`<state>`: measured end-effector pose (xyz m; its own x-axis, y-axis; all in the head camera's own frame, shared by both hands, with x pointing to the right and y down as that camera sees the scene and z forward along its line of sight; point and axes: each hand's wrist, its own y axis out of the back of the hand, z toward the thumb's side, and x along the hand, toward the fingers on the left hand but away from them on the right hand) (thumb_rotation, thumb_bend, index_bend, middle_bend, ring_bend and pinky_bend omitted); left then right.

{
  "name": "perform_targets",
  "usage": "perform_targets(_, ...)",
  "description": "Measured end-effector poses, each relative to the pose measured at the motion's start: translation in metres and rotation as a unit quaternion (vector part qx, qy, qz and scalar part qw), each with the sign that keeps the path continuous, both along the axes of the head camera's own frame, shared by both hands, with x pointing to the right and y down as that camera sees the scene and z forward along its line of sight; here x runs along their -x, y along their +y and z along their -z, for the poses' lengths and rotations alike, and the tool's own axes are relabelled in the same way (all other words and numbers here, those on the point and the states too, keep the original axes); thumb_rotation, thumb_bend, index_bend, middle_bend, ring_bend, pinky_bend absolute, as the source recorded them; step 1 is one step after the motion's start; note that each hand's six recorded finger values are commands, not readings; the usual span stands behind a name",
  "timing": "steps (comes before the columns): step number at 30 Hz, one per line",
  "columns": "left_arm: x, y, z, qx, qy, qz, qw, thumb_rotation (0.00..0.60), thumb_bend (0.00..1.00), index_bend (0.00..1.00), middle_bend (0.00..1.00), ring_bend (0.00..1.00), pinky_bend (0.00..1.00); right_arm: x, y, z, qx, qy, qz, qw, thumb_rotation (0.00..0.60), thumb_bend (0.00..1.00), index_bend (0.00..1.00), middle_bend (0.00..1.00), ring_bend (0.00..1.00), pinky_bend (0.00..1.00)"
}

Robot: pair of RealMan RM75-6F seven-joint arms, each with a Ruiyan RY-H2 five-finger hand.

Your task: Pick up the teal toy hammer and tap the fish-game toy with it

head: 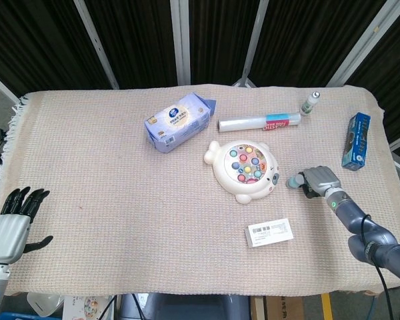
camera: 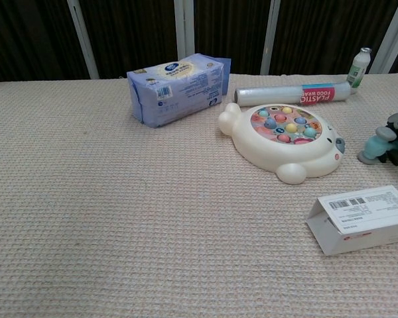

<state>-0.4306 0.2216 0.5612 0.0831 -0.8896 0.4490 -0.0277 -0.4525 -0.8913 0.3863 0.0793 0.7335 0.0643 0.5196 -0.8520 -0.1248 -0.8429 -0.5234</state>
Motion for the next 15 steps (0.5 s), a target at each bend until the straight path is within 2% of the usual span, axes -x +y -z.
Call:
perform_targets(4,-0.0005,-0.0003,-0.0009,0.001,0.0,0.0,1.0,0.6,0.1,0.12,0.09,0.0,0.0,-0.0014,-0.0005,0.0004,0.006,0.005,0.001,1.0,0.6,0.74,0.31,0.37,0.13,0.15)
perform_targets(9,-0.001,-0.001,-0.0011,0.001,0.001,-0.001,1.0,0.6,0.1,0.12,0.09,0.0,0.0,-0.0015,-0.0028,0.0014,0.009,0.01,0.005,0.9999,0.6,0.6,0.3,0.37,0.12,0.14)
perform_targets(15,-0.0002,-0.0009,-0.0023,0.002,0.001,0.001,1.0,0.6,0.1,0.12,0.09,0.0,0.0,-0.001,-0.0052,0.0021,0.011,0.015,0.006,0.9998,0.6,0.52,0.3,0.36,0.11,0.11)
